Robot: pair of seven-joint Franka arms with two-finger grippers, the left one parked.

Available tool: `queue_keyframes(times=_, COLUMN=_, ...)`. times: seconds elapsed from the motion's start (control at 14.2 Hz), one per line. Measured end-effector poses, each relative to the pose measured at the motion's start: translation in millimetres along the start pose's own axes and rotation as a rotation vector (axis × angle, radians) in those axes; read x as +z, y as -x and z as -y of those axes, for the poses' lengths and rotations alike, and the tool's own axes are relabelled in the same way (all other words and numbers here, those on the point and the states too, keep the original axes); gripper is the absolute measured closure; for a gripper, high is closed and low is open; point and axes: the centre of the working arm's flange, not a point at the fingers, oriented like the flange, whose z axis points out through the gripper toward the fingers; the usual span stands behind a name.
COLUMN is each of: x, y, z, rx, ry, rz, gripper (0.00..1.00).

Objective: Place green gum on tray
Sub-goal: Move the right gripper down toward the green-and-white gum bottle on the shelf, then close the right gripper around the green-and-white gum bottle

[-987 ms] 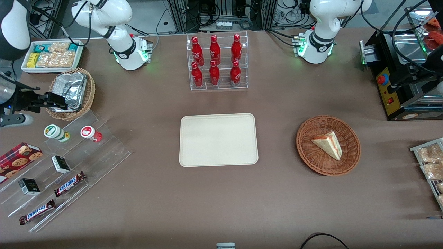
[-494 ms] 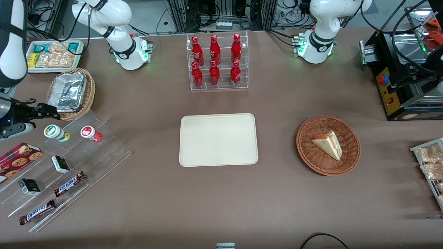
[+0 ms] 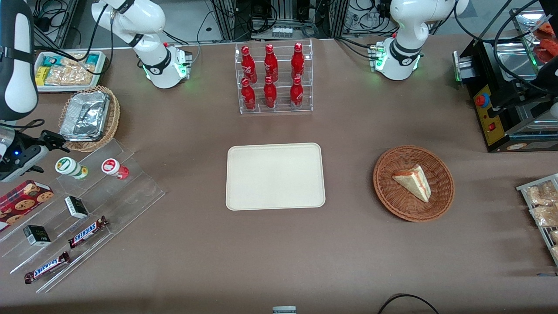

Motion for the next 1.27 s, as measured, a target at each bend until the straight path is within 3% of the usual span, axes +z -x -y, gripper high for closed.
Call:
queue_keyframes(times=0.92, x=58.3, y=2.7, z=-4.2, rx=-0.011, ry=0.03, rz=-0.01, gripper=0.0)
queue_keyframes(times=0.99, x=60.5, y=2.9, z=-4.0, rx=-0.016, ry=0.028, rz=-0.009, gripper=0.08)
queue_keyframes(times=1.13, x=61.2, y=3.8, z=-4.5, rx=-0.026, ry=0.027, rz=-0.008, gripper=0.12)
queue_keyframes(times=1.27, x=60.4, y=4.8, z=-4.6, rx=-0.028, ry=0.027, rz=-0.008, gripper=0.34)
